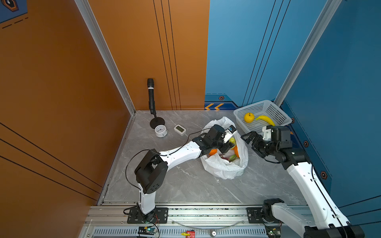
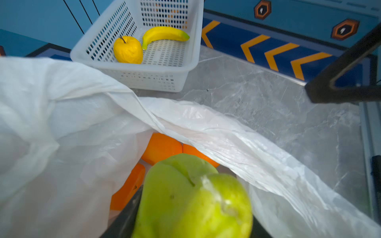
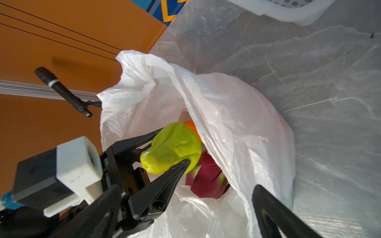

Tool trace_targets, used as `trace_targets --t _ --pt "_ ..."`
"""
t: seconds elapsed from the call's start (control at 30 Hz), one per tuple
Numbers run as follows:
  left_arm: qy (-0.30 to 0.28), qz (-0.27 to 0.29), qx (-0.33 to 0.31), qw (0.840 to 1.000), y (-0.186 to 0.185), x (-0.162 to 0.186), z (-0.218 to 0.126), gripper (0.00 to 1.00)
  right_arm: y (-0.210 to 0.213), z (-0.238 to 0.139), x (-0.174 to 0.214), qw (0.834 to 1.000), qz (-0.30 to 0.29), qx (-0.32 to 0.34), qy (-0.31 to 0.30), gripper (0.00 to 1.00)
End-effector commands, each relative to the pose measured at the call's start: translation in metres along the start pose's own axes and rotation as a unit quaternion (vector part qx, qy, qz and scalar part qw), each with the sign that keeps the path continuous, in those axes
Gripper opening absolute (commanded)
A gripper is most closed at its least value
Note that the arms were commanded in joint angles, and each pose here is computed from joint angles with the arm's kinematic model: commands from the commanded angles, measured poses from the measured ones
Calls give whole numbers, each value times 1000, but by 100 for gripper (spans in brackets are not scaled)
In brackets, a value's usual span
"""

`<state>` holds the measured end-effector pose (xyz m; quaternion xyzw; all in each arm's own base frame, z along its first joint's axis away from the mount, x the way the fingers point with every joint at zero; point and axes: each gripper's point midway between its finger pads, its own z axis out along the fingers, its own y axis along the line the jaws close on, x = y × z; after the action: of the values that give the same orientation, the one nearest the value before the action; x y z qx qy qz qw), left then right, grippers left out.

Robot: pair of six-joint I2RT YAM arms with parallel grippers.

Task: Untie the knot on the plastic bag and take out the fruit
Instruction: 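Grasp the green pear inside the bag with the left gripper, then lift the green pear out and hand it to the right gripper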

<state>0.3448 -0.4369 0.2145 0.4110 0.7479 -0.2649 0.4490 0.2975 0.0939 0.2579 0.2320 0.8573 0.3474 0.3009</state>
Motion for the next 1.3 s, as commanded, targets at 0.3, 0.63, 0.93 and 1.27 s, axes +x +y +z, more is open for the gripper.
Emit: trace_targets --t 0.3,0.63,0.93,1.27 --pt "-188 -44 95 977 -8 -118 -59 55 88 -22 -35 982 25 -187 -16 100" --pt "-218 -41 133 966 -26 -147 -68 54 120 -22 -38 969 -6 -247 -11 100" --pt "-220 -37 136 965 -30 -150 -68 54 139 -15 -24 963 -24 -269 13 100" --pt "-208 -26 134 968 -33 -147 -69 59 138 -13 -26 965 -18 -261 3 84"
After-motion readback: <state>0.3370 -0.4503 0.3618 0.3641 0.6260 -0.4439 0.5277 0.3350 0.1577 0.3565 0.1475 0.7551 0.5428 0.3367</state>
